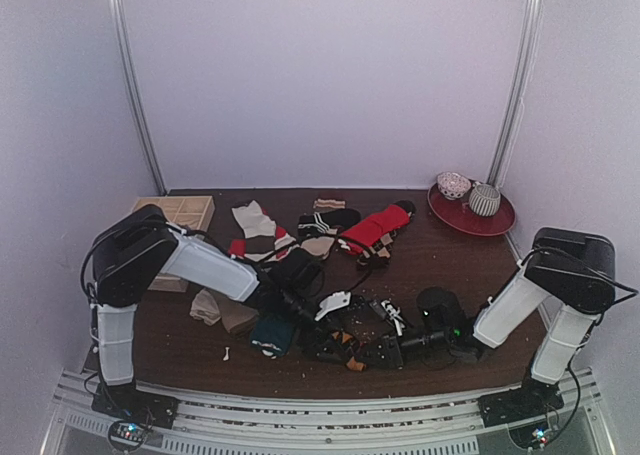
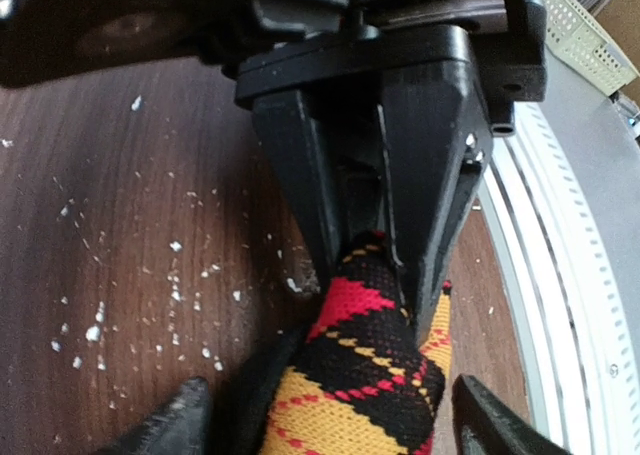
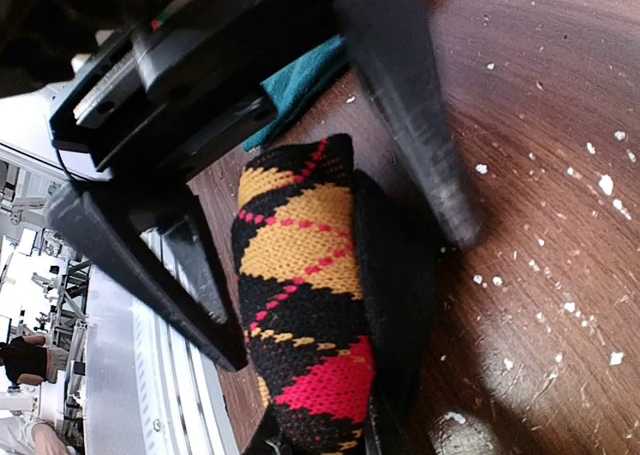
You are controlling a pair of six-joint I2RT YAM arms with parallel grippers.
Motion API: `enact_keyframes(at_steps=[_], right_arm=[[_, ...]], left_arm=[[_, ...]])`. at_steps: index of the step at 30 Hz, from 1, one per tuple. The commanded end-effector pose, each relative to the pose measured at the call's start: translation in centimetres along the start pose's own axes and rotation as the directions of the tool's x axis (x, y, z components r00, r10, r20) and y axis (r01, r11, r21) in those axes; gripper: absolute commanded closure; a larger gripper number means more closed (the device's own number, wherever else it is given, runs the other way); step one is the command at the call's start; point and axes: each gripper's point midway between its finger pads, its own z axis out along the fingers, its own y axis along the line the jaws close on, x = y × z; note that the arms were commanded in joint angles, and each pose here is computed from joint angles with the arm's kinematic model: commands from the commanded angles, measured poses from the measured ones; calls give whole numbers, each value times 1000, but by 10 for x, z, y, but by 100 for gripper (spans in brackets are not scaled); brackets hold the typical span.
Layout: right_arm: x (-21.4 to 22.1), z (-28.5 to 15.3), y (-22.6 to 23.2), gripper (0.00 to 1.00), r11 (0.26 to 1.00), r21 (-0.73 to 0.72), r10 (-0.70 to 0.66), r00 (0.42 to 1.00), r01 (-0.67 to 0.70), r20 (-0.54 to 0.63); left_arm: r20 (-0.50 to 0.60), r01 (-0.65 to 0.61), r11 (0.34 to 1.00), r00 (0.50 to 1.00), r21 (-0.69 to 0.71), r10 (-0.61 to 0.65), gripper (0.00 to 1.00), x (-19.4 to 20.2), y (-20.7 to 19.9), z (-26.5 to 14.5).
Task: Roll the socks
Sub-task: Pick up a pair of socks from the center of the board.
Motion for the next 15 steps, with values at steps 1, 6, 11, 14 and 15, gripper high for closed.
enact_keyframes(at_steps=[1,6,11,14,15], right_arm=[[115,-29,-80,92,907,385,290,915,-170,-279],[115,-30,-80,92,906,388,291,915,-170,-280],[115,-30,-80,92,906,387,290,916,-169,-279],[114,-30,-79,92,907,385,289,916,-169,-278],[114,-29,-79,92,908,384,288,916,-169,-278]], left_arm=[[28,-114,988,993,-108,118,9,-19,11,-14],[18,-230,939,970,-256,242,4,-45,20,-41],[-38,-238,963,971,-128,235,14,-39,19,-24],[-74,-198,979,978,-40,195,19,-26,17,-10],[-86,-183,983,980,-12,181,21,-22,15,-8]])
